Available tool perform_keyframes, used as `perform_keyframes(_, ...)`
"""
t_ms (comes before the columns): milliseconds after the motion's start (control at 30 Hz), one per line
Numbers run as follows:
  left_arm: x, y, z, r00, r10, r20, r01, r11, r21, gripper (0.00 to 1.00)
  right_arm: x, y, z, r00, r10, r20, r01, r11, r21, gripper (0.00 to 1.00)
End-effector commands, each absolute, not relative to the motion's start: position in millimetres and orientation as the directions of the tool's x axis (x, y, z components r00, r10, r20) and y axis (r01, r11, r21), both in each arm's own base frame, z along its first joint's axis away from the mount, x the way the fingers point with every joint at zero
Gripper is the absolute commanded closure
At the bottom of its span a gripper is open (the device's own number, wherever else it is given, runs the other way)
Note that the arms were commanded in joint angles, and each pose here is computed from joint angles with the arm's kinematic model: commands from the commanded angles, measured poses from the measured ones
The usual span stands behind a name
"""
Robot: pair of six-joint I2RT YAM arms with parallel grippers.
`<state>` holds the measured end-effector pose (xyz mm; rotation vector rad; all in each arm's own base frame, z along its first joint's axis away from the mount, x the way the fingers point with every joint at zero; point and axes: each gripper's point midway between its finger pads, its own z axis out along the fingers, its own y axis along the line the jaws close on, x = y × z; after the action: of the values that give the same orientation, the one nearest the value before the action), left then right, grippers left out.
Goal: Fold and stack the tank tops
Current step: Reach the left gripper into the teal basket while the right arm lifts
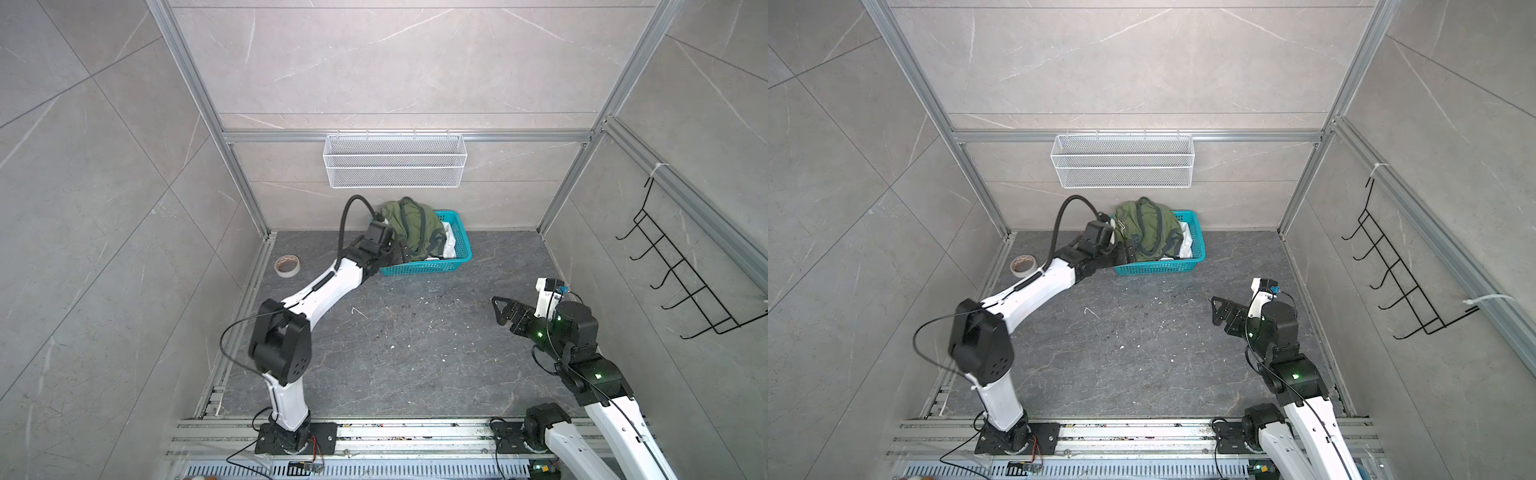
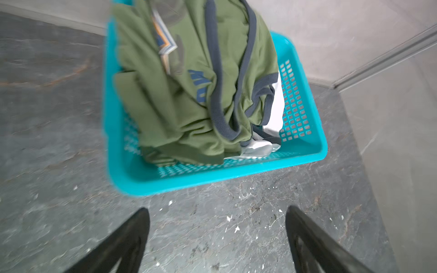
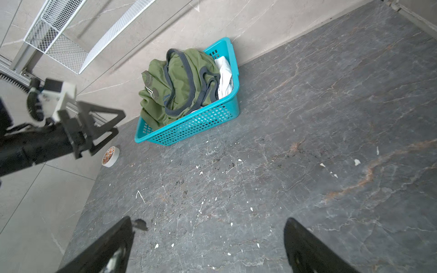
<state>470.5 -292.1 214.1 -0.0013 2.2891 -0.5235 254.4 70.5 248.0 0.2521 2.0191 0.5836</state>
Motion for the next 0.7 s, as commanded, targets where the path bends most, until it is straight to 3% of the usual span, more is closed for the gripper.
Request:
perform_keyframes(0, 495, -289, 199, -0.72, -0.118, -0.684, 0.073, 0.967, -0.244, 0.09, 246, 76, 240, -0.536, 0.416, -0.735, -0.07, 0.846, 0.529, 0.0)
perform_keyframes(367, 571, -318, 135, -0.67, -0.055, -0.74, 0.042, 0.993, -0.112, 0.12, 240, 78, 220, -0.573, 0.415, -0.706, -0.053, 0.842, 0.538, 0.0)
perform_keyframes(500, 585, -323, 123, -0.64, -0.035, -0.768, 0.055, 0.994, -0.091, 0.27, 240, 80, 216, -0.59, 0.405, -0.699, -0.057, 0.842, 0.537, 0.0)
perform_keyframes(667, 594, -305, 125, -0.614, -0.04, -0.788, 0.011, 0.998, -0.059, 0.56, 238, 80, 210, -0.601, 0.39, -0.698, -0.058, 0.85, 0.524, 0.0)
